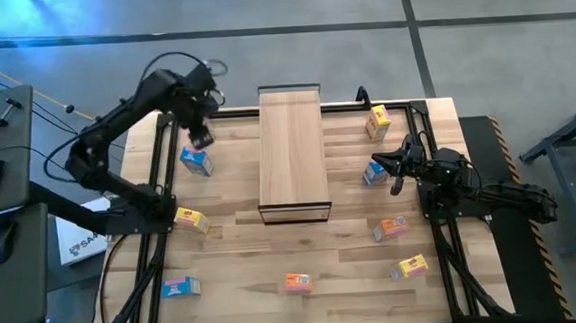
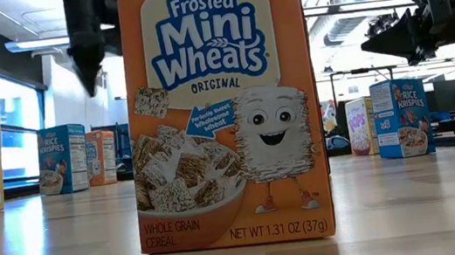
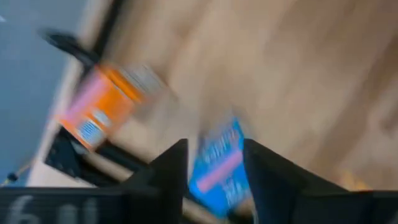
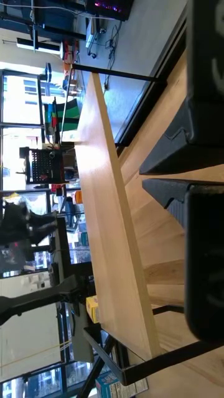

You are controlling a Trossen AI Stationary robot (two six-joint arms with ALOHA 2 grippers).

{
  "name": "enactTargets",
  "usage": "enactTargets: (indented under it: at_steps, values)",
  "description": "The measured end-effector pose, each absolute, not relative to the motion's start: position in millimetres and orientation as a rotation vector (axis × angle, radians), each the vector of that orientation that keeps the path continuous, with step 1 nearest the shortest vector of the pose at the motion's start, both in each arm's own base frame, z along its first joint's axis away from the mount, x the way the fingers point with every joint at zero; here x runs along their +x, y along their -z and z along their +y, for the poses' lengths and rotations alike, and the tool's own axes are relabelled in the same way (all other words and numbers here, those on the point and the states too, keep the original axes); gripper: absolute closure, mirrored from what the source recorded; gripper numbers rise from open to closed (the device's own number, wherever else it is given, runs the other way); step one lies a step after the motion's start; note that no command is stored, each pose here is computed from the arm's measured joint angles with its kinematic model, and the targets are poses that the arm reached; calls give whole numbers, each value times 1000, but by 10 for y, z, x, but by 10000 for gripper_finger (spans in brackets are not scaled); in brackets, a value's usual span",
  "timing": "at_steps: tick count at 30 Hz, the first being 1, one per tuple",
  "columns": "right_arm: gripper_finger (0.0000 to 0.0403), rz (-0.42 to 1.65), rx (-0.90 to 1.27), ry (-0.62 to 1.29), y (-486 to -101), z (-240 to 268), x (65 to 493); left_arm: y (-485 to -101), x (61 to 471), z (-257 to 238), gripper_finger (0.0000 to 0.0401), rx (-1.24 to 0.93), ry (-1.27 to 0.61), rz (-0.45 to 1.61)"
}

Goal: Stack cereal on shelf
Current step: Put the top left blue cereal box on the shelf

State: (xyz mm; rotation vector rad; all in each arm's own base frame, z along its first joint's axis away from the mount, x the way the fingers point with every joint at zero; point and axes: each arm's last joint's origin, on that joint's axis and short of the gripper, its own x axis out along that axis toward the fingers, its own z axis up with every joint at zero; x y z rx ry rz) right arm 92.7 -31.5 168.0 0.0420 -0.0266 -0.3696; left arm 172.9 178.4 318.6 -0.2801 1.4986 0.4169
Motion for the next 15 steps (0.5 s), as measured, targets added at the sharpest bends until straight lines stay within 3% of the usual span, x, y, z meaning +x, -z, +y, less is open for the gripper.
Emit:
enactTargets:
  at_steps: [7,15]
  values:
    - [389,-26,42,370,-1680,-315,927,-3128,1893,1530,179,-168,-263,1642]
    - [389,-27,42,369,-1680,-315,928,-2921,1955,1365,151,-75,-217,1745]
